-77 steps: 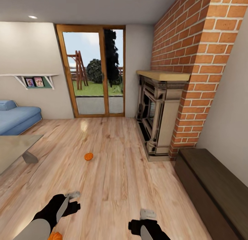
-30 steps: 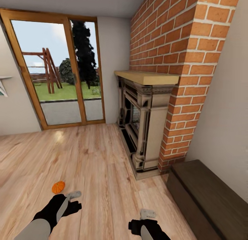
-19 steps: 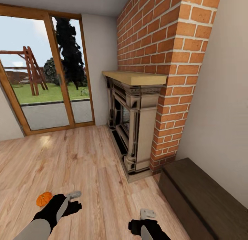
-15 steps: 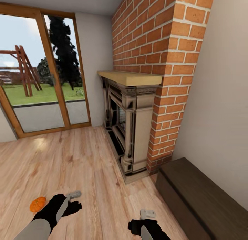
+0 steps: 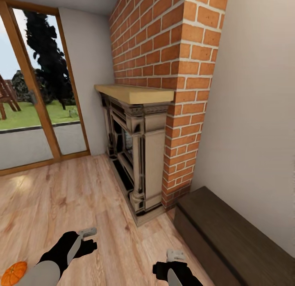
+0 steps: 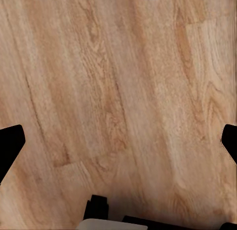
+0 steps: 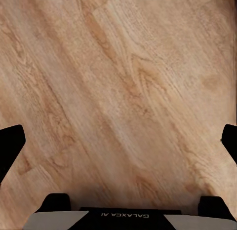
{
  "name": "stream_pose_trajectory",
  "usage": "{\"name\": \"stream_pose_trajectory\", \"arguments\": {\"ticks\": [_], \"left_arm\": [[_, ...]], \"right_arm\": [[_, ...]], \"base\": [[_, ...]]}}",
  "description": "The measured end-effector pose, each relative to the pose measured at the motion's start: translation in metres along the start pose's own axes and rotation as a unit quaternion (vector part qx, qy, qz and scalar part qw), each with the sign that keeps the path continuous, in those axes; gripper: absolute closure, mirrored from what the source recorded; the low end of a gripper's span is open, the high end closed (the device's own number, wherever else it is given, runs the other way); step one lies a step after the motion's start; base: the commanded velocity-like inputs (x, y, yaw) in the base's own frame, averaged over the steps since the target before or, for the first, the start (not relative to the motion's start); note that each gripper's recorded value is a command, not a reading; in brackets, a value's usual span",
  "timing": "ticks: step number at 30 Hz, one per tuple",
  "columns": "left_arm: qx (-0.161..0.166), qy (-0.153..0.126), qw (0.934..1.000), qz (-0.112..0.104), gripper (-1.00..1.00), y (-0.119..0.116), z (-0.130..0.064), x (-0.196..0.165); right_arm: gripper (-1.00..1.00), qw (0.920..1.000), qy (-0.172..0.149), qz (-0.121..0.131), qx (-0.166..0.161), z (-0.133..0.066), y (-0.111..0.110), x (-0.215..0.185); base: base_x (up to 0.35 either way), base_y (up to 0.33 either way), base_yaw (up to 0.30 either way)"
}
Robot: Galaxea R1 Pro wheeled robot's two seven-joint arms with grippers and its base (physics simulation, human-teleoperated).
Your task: Place each of the two pumpkins and all three candles from the living room inside a cabinet in the living room (use any cabinet), then make sure every cabinet is closed, and position the cauldron so it is next to a table in the living room.
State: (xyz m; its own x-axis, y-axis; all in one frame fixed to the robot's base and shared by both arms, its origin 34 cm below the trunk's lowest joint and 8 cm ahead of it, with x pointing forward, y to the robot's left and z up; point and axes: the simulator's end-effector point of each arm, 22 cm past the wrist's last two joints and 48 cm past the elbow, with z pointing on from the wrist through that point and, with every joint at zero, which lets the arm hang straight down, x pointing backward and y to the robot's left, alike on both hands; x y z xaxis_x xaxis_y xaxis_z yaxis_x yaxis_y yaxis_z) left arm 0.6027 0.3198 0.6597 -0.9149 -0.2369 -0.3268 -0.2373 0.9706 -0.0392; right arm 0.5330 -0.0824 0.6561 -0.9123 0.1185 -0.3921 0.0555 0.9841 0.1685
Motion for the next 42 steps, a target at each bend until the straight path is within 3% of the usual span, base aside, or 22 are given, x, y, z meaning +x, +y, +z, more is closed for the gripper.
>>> {"name": "stream_pose_trajectory", "arguments": {"ticks": [23,42], "left_arm": [[-0.001,0.0,1.0,0.0,-1.0,0.0012,0.0,-0.0003],[-0.001,0.0,1.0,0.0,-1.0,0.0019,0.0001,-0.0003]], "right_arm": [[-1.0,1.0,0.0,0.0,0.0,0.0,0.0,0.0001],[-1.0,1.0,0.0,0.0,-0.001,0.0002,0.0009,0.0002]], "base": [[0.23,0.088,-0.266],[0.101,0.068,-0.284]]}}
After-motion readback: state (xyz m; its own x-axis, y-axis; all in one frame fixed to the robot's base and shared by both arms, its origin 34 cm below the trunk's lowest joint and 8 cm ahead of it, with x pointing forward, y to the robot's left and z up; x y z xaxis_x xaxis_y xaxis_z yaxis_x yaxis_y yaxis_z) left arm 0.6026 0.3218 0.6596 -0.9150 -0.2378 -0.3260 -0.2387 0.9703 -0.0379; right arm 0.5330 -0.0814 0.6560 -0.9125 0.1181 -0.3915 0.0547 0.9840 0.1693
